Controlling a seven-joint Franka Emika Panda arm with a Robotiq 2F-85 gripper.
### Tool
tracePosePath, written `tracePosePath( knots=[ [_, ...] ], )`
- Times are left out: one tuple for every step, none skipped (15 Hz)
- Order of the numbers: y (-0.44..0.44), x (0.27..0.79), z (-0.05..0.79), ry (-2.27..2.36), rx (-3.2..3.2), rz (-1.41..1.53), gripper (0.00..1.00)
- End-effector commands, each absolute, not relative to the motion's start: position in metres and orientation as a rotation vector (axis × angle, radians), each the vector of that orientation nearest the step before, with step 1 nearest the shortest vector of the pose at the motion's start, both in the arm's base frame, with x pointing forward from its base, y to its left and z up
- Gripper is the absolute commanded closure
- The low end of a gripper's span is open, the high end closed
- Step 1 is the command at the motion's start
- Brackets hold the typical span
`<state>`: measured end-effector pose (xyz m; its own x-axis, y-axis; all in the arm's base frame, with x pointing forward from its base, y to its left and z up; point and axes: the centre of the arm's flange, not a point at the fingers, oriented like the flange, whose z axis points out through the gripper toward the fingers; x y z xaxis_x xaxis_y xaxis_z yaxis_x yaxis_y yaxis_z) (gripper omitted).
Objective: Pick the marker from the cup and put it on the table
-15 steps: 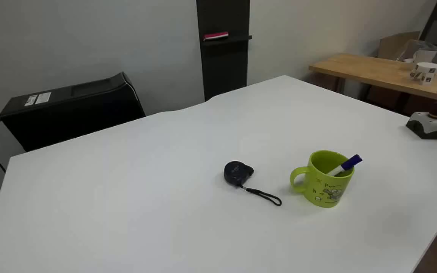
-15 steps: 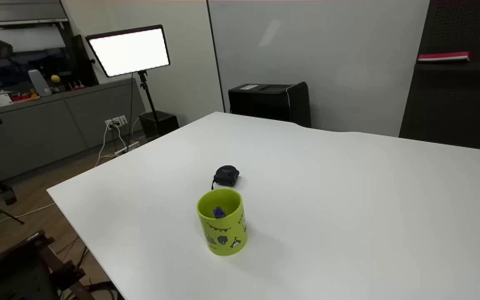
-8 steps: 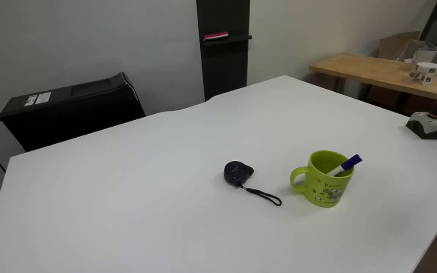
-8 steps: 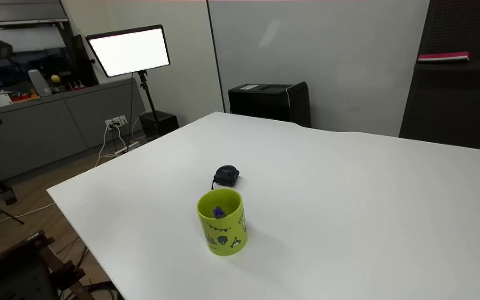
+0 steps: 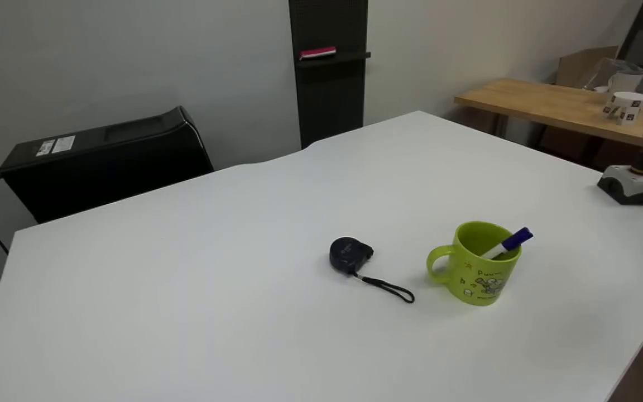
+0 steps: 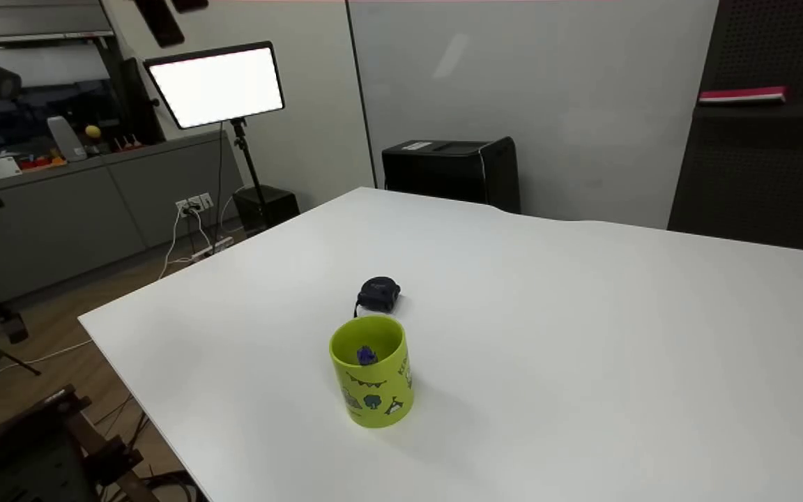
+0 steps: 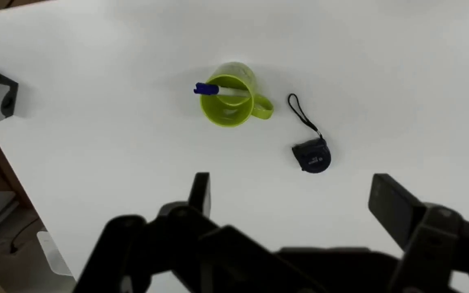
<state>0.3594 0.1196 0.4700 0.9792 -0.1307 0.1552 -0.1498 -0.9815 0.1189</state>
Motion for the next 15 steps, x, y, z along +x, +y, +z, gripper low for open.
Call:
tracePosePath(
  knots=[
    [0.111, 0.351, 0.426, -0.279, 2.965, 0.119, 0.0],
    [0.108, 0.348, 0.414, -0.287, 2.962, 0.081, 0.0],
    [0.104, 0.343, 0.401, -0.303, 2.956, 0.045, 0.0],
    [0.099, 0.339, 0.39, -0.319, 2.953, 0.01, 0.0],
    [0.094, 0.334, 0.381, -0.34, 2.951, -0.007, 0.0],
    [0.087, 0.331, 0.372, -0.355, 2.958, -0.015, 0.0],
    [0.078, 0.328, 0.364, -0.381, 2.973, -0.016, 0.0],
    [0.07, 0.325, 0.357, -0.411, 2.984, -0.017, 0.0],
    [0.059, 0.323, 0.351, -0.435, 3.017, -0.014, 0.0],
    [0.049, 0.322, 0.345, -0.476, 3.034, -0.011, 0.0],
    [0.038, 0.322, 0.341, -0.514, 3.066, 0.0, 0.0],
    [0.021, 0.325, 0.341, -0.569, 3.078, 0.022, 0.0],
    [0.009, 0.328, 0.34, -0.624, 3.086, 0.039, 0.0],
    [-0.005, 0.331, 0.337, -0.68, 3.087, 0.053, 0.0],
    [-0.018, 0.334, 0.335, -0.728, 3.085, 0.062, 0.0]
  ],
)
